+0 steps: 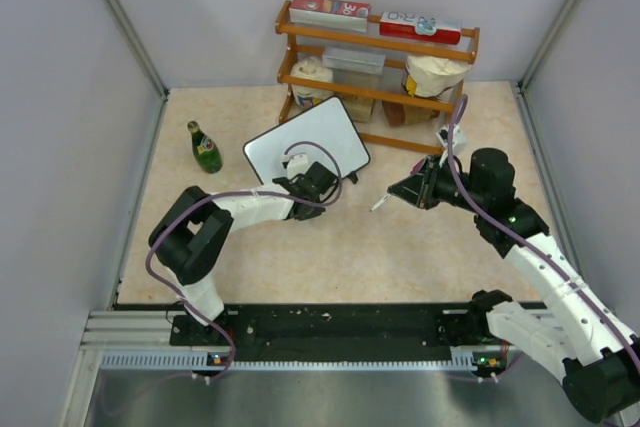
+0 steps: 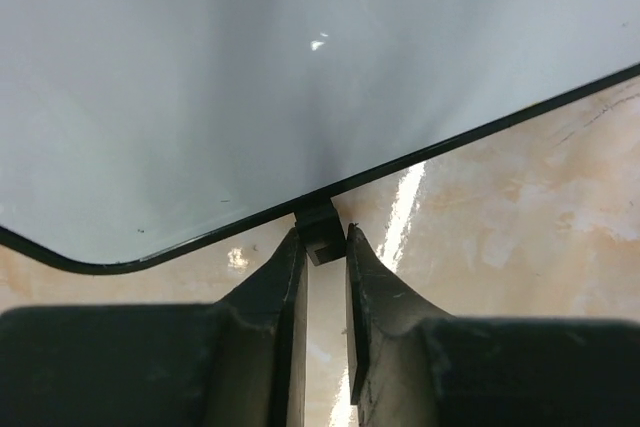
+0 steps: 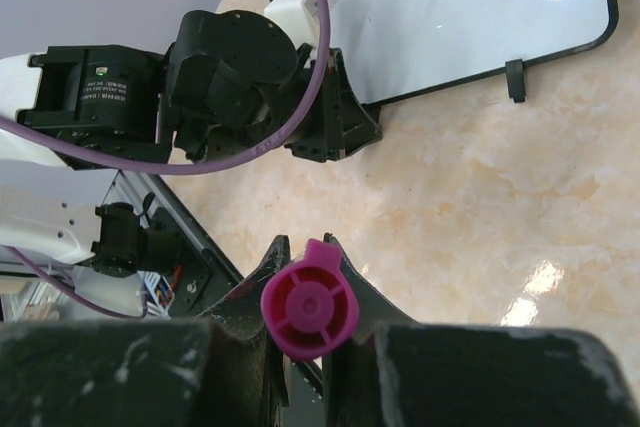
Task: Write a sentence on the whiteboard
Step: Pick up the whiteboard stand from the center of the board.
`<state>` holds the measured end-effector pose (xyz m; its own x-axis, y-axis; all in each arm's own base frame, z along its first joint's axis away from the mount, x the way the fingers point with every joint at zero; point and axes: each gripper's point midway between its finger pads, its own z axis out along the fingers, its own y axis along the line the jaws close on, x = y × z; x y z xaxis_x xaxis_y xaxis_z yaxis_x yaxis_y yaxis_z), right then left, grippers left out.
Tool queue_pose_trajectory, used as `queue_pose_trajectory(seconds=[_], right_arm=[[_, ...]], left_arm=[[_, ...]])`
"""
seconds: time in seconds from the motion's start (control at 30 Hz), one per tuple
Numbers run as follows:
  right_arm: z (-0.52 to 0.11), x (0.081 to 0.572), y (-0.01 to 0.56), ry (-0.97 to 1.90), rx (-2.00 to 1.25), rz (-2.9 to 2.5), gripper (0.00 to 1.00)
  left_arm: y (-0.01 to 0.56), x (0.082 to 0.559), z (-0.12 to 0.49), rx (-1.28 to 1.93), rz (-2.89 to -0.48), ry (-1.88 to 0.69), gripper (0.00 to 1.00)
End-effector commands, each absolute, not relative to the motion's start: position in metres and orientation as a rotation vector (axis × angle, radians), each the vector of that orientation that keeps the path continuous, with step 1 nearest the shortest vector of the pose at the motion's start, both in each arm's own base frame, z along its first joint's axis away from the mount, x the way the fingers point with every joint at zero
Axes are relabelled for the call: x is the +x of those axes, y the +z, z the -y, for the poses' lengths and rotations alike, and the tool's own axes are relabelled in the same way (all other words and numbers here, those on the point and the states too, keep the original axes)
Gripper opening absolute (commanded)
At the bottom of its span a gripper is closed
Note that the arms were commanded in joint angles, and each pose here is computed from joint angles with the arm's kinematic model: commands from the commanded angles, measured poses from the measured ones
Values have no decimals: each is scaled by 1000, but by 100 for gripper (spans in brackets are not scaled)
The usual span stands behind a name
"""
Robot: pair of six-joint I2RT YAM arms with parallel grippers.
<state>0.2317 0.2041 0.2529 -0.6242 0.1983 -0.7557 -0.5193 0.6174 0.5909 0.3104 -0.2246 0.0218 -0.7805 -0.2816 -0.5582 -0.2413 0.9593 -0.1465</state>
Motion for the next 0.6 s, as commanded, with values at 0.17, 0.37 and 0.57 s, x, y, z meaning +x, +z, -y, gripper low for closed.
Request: queue_pose_trajectory(seconds=[0.17, 0.37, 0.57], right_arm=[[-202, 236, 257, 1050, -259, -1965, 0], [-202, 236, 258, 1051, -261, -1962, 0], [-201, 238, 259, 1047, -255, -1961, 0]], left_arm=[[12, 295, 190, -323, -2523, 40, 0], [10, 280, 189, -321, -2551, 2, 0], [10, 261, 192, -302, -2571, -37, 0]])
